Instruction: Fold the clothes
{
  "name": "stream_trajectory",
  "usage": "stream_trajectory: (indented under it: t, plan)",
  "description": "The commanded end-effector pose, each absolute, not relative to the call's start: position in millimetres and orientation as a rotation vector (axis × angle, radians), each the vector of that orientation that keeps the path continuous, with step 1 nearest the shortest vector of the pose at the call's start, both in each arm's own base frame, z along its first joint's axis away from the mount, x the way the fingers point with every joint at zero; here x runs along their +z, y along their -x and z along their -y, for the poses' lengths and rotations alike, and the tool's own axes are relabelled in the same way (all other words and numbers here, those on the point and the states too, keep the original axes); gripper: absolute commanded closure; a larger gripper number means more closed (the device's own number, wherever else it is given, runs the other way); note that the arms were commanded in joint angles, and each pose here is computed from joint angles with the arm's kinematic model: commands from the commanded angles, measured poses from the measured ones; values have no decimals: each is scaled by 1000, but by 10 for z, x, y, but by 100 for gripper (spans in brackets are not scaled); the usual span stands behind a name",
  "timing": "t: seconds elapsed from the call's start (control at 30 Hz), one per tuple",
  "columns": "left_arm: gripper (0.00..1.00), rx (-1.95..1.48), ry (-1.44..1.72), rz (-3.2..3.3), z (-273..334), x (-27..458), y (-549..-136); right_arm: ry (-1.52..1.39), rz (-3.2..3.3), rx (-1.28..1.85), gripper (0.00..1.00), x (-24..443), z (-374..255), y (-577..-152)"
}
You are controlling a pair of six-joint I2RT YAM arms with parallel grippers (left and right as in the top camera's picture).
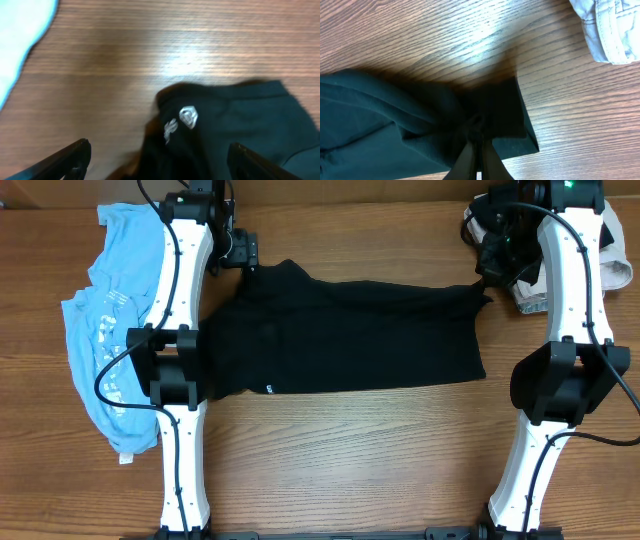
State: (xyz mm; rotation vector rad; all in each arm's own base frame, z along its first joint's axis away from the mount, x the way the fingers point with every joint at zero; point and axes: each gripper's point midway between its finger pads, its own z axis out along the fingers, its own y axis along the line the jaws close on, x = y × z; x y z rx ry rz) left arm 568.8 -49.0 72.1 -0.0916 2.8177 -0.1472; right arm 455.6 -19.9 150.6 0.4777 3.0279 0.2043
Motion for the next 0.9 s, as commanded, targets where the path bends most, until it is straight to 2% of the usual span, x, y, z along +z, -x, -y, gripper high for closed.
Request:
stream_trajectory:
  t: [0.0,0.43,0.57,0.63,0.7,0.73,0.87]
  plan:
    - [12,-293,156,-2827,700,579,-5685,-453,-2961,213,96,1751,211,-4581]
    - [27,-345,249,-2852,735,261,-5651,-426,-2968,212,96,1750,209,-4571]
    - [43,-350,256,-2834,742,274,-5691,-427,-2968,212,96,1750,209,-4570]
    - [60,-354,266,-2817,744,288,-5731,-427,-2969,212,96,1750,209,-4568]
    - [71,-356,261,-2796,746,305,-5780,-428,-2972,212,96,1748,208,-4560]
    - [80,-355,259,-2789,745,311,-5796,-428,-2973,212,96,1748,208,-4557]
    - [93,-342,263,-2772,708,335,-5835,-428,-2974,212,96,1748,208,-4556]
